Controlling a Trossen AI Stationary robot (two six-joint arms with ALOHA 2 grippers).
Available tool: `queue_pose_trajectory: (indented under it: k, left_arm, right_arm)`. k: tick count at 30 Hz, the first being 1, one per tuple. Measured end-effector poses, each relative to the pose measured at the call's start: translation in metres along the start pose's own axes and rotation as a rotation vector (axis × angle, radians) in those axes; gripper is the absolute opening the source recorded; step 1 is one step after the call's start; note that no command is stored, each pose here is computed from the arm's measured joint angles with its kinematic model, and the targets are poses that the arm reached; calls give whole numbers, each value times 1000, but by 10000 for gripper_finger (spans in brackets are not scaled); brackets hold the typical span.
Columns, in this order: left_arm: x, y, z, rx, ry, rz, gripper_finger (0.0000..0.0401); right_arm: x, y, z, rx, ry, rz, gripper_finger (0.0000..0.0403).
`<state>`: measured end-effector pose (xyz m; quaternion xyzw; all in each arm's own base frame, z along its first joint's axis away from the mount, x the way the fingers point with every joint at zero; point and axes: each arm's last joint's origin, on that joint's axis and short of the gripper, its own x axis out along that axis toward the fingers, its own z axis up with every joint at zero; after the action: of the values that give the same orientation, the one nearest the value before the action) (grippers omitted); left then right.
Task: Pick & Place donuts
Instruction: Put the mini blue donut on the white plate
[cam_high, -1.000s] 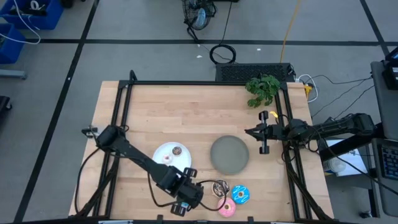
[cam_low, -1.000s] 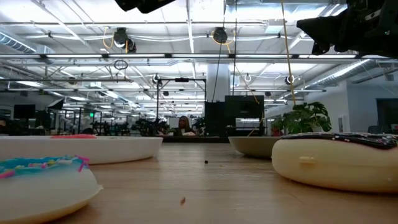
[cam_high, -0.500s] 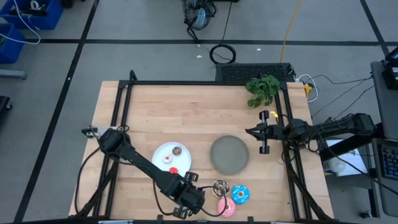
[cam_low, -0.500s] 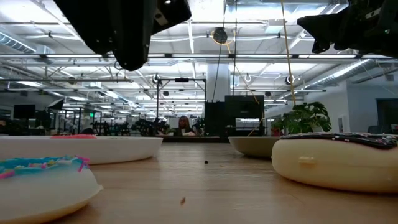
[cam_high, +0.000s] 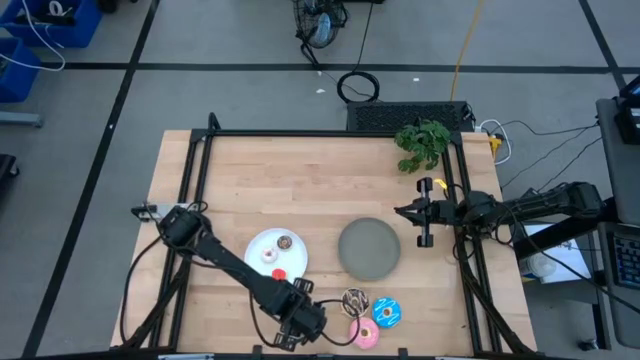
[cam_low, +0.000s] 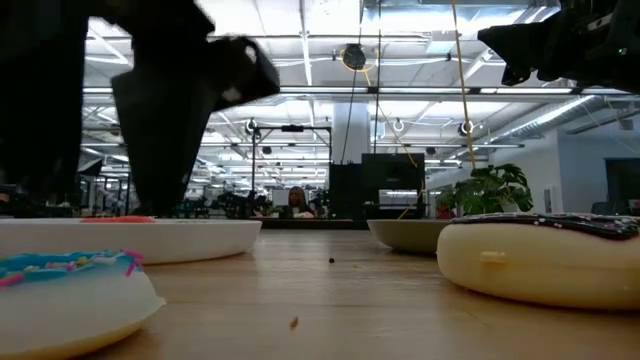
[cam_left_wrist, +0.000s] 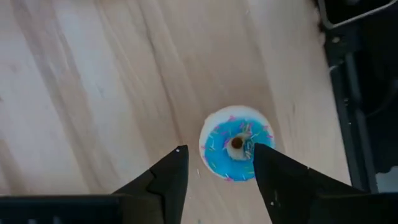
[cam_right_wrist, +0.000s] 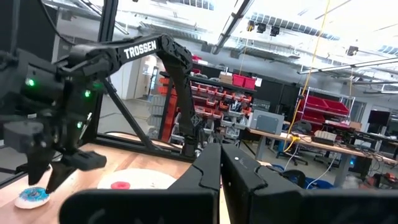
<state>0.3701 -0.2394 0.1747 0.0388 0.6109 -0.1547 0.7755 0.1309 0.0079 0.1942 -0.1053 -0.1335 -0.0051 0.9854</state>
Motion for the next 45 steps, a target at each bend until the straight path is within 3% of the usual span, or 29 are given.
queue_pose_trajectory:
  k: [17, 23, 30, 39, 45]
  left_arm:
    - [2, 11, 2, -43, 2, -43, 184]
    - [1, 16, 4, -151, 0, -41, 184]
    - [1, 16, 5, -193, -10, -41, 184]
    - [-13, 14, 23, -262, -120, -96, 184]
    - [-18, 9, 26, -206, -149, -73, 184]
  right_arm:
    - [0, 0, 1, 0, -13, -4, 0]
    - [0, -1, 3, -19, -31, -8, 0]
    - [0, -2, 6, -20, -67, -20, 0]
    - [0, -2, 6, -15, -66, -18, 0]
    - [0, -1, 4, 31, -42, -9, 0]
